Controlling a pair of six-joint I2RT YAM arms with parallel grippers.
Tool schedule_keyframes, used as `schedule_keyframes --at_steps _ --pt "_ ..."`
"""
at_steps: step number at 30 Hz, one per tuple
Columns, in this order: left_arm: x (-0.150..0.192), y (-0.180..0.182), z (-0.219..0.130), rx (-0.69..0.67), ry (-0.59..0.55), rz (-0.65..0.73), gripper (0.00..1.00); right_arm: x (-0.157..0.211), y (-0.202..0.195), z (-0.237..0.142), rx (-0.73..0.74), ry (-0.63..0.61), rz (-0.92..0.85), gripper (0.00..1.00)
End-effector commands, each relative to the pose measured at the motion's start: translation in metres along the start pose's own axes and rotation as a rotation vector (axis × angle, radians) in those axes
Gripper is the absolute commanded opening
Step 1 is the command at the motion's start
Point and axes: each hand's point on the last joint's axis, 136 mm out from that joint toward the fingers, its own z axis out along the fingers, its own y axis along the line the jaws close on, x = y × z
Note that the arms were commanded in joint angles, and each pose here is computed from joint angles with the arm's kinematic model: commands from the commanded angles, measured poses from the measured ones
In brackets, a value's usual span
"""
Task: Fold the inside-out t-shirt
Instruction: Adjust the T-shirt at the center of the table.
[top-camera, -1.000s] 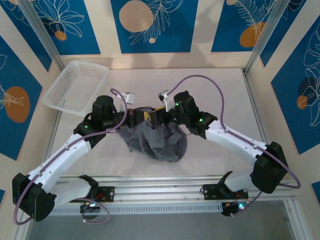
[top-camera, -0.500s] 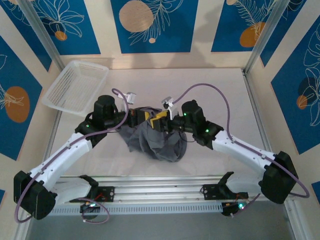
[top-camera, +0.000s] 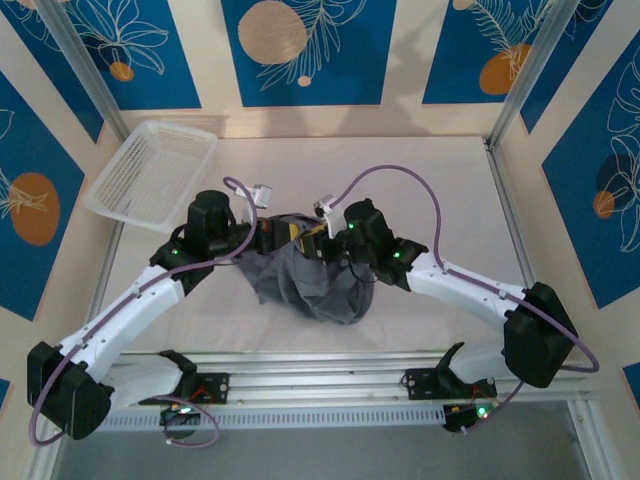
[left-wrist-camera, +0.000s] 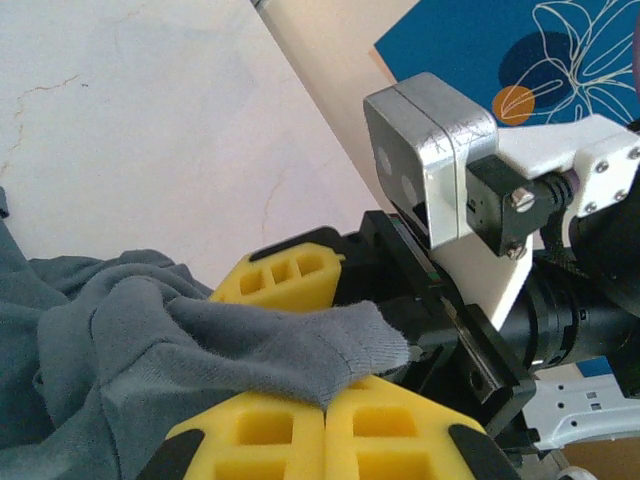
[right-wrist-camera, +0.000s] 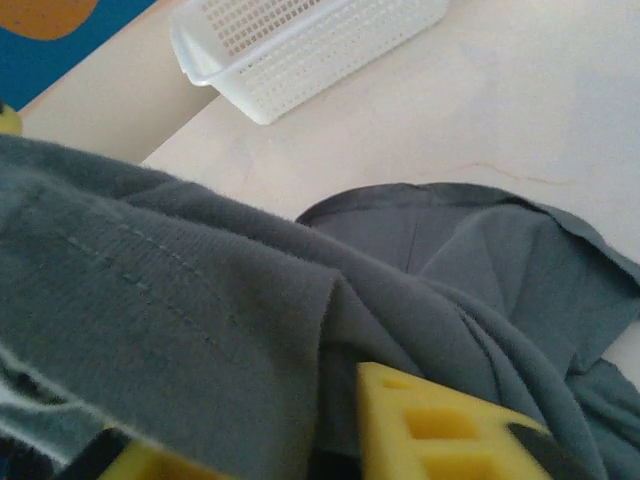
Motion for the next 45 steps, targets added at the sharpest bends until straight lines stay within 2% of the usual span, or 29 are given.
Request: schedule_keyframes --at_steps 1,2,4,7,10,12,14,17,19,20,23,26,30,34,39,42,45 --pt "-0.010 -0.002 -0.009 -0.024 -0.057 0.031 0.00 -0.008 -0.002 -0.006 0.002 0.035 0.112 0.06" --pt "-0.011 0.002 -0.010 -0.033 -0.069 0.031 0.00 -0.013 0.004 -0.013 -0.036 0.053 0.148 0.00" --pt "-0.011 0.015 -0.010 -0.079 -0.079 0.051 0.00 -0.022 0.026 -0.031 -0.153 0.068 0.167 0.00" --pt "-0.011 0.053 -0.002 -0.181 -0.072 0.095 0.00 -0.034 0.069 -0.064 -0.407 0.098 0.179 0.00" --pt "-0.011 0.085 0.019 -0.180 -0.038 0.079 0.00 -0.043 0.094 -0.089 -0.585 0.136 0.208 0.00" --pt "-0.013 0.097 0.031 -0.161 -0.033 0.049 0.00 -0.047 0.098 -0.095 -0.631 0.134 0.228 0.00" --pt "-0.020 0.100 0.036 -0.132 -0.050 0.028 0.02 -0.050 0.094 -0.095 -0.632 0.119 0.250 0.00" --pt "-0.029 0.095 0.025 -0.136 -0.088 0.042 0.28 -0.049 0.075 -0.088 -0.570 0.099 0.302 0.00" --pt "-0.031 0.088 0.011 -0.169 -0.102 0.071 0.39 -0.046 0.059 -0.082 -0.524 0.098 0.349 0.00" --pt "-0.029 0.084 0.001 -0.189 -0.109 0.078 0.41 -0.044 0.050 -0.080 -0.503 0.097 0.374 0.00" --pt "-0.017 0.077 -0.021 -0.250 -0.106 0.049 0.42 -0.040 0.032 -0.074 -0.463 0.105 0.427 0.00" --pt "0.005 0.057 -0.026 -0.277 -0.035 0.018 0.39 -0.039 0.026 -0.071 -0.461 0.122 0.447 0.00" --pt "0.029 0.018 -0.015 -0.295 -0.025 0.037 0.34 -0.038 0.022 -0.065 -0.443 0.143 0.465 0.00" --pt "0.040 0.014 0.008 -0.318 -0.016 0.005 0.32 -0.039 0.022 -0.062 -0.441 0.160 0.492 0.00" --pt "0.023 0.031 0.024 -0.399 -0.089 0.041 0.43 -0.037 0.027 -0.062 -0.448 0.178 0.499 0.00" --pt "0.012 0.013 0.036 -0.279 -0.148 0.093 0.50 -0.034 0.030 -0.062 -0.442 0.177 0.498 0.00" --pt "0.011 0.007 0.049 -0.232 -0.131 0.106 0.58 -0.033 0.030 -0.061 -0.440 0.175 0.499 0.00"
